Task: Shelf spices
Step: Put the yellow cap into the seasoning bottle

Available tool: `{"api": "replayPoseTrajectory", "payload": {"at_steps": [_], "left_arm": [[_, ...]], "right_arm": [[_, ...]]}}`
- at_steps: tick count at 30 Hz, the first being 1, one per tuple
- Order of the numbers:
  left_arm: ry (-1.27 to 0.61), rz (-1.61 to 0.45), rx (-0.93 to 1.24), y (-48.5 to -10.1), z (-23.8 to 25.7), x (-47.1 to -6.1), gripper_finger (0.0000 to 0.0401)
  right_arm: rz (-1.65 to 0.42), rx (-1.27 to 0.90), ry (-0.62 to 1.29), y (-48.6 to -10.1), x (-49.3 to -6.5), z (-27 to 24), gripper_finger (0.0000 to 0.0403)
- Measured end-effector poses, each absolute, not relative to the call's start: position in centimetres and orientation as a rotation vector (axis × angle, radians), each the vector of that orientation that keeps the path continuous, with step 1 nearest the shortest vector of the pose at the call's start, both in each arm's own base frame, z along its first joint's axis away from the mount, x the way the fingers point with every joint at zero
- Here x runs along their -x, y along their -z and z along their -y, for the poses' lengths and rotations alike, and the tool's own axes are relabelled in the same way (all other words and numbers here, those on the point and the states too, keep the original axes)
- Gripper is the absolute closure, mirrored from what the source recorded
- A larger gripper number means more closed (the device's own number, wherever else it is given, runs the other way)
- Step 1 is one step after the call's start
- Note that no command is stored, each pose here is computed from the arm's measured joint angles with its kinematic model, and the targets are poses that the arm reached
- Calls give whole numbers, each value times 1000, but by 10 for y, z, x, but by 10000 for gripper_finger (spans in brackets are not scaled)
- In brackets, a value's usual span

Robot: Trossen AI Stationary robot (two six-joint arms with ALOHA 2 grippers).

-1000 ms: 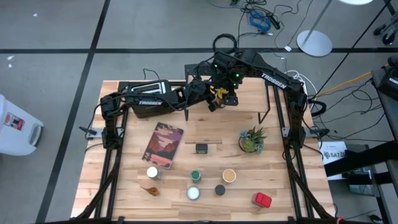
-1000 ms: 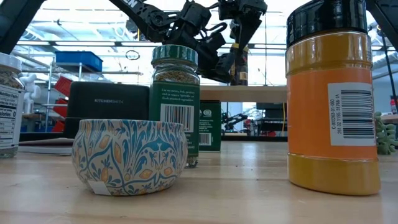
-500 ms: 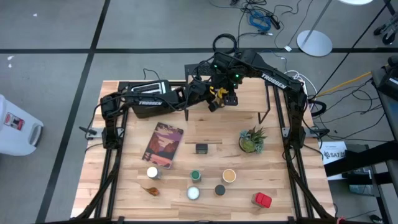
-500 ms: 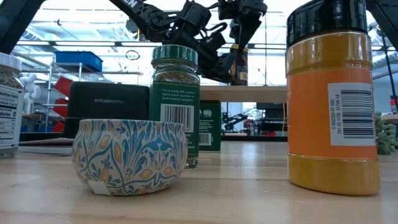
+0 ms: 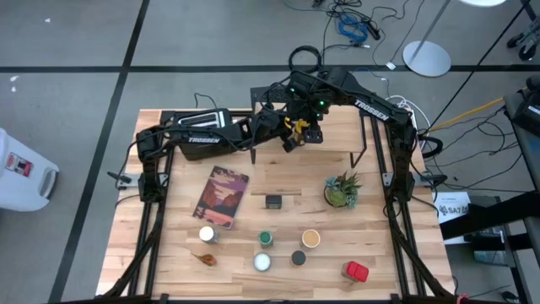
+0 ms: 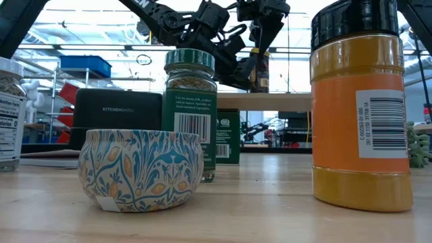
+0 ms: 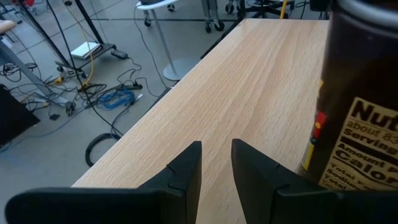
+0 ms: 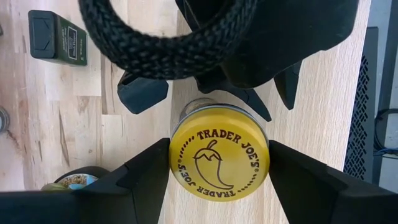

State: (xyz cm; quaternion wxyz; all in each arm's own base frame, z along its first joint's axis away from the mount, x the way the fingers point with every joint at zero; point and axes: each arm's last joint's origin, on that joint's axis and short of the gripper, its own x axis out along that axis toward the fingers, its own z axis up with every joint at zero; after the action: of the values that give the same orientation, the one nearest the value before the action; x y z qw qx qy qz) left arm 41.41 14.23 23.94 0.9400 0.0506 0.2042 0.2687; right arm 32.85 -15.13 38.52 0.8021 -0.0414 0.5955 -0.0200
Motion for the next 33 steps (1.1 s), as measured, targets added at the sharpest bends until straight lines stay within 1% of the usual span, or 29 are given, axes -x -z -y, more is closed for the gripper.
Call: {"api": "replayPoseTrajectory", "payload": {"at_steps": [33], "left_arm": [[-517,-417,-98,-239,-140,-415,304]], "right_arm": [[-1296,139,57,-385,-331,144,156]]}}
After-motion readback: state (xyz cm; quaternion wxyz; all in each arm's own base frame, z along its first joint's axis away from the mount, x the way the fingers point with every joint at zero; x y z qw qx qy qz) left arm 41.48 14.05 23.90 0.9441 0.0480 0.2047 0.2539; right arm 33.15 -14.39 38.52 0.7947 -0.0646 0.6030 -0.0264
